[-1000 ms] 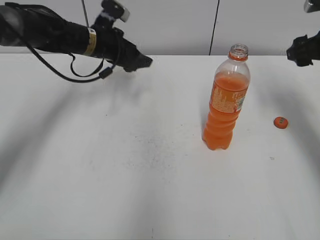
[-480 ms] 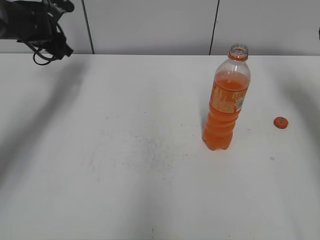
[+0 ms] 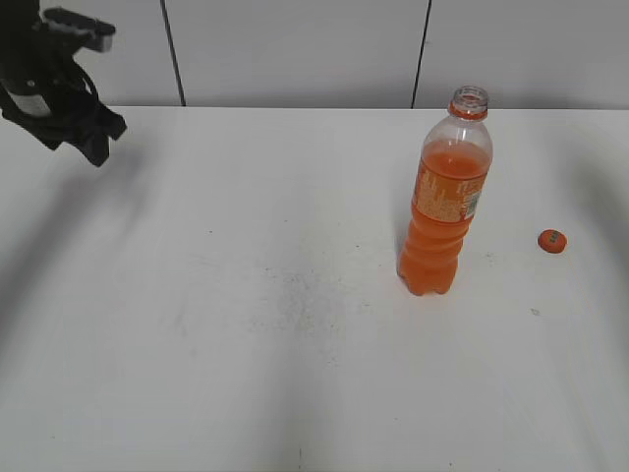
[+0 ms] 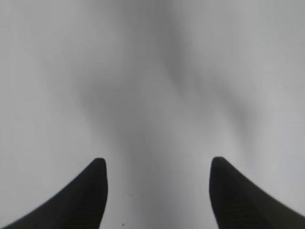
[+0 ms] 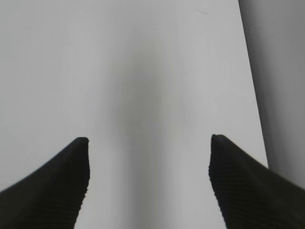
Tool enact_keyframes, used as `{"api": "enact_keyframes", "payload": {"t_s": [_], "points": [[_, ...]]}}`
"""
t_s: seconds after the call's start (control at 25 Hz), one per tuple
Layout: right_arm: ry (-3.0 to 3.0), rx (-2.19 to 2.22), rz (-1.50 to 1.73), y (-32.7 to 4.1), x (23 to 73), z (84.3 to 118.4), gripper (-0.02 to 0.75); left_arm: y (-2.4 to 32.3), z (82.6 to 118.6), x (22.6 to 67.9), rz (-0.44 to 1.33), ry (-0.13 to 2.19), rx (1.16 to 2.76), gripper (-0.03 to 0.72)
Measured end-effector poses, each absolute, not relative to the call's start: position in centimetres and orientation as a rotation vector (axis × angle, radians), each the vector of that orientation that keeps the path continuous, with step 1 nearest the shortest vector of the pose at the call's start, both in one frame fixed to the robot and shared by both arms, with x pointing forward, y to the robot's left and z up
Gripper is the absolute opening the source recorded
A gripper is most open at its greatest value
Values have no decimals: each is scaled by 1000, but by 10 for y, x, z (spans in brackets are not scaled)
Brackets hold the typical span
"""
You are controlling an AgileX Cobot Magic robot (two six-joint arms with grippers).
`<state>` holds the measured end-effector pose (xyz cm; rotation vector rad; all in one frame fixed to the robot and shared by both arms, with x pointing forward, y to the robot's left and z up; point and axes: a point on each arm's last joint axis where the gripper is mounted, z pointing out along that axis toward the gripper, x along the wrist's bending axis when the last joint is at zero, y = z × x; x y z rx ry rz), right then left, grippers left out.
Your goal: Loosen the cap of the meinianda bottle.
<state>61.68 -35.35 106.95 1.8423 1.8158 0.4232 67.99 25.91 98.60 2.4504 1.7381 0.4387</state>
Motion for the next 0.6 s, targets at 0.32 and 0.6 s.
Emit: {"api": "enact_keyframes", "payload": {"t_s": [0.32,0.6], "points": [[1976,1867,342,-349,603,1135,586,276,1082,636,513,1755,2323,521],[1930,1763,488,-339,562,1188,586,298,1151,584,621,1819,2167,580]]}}
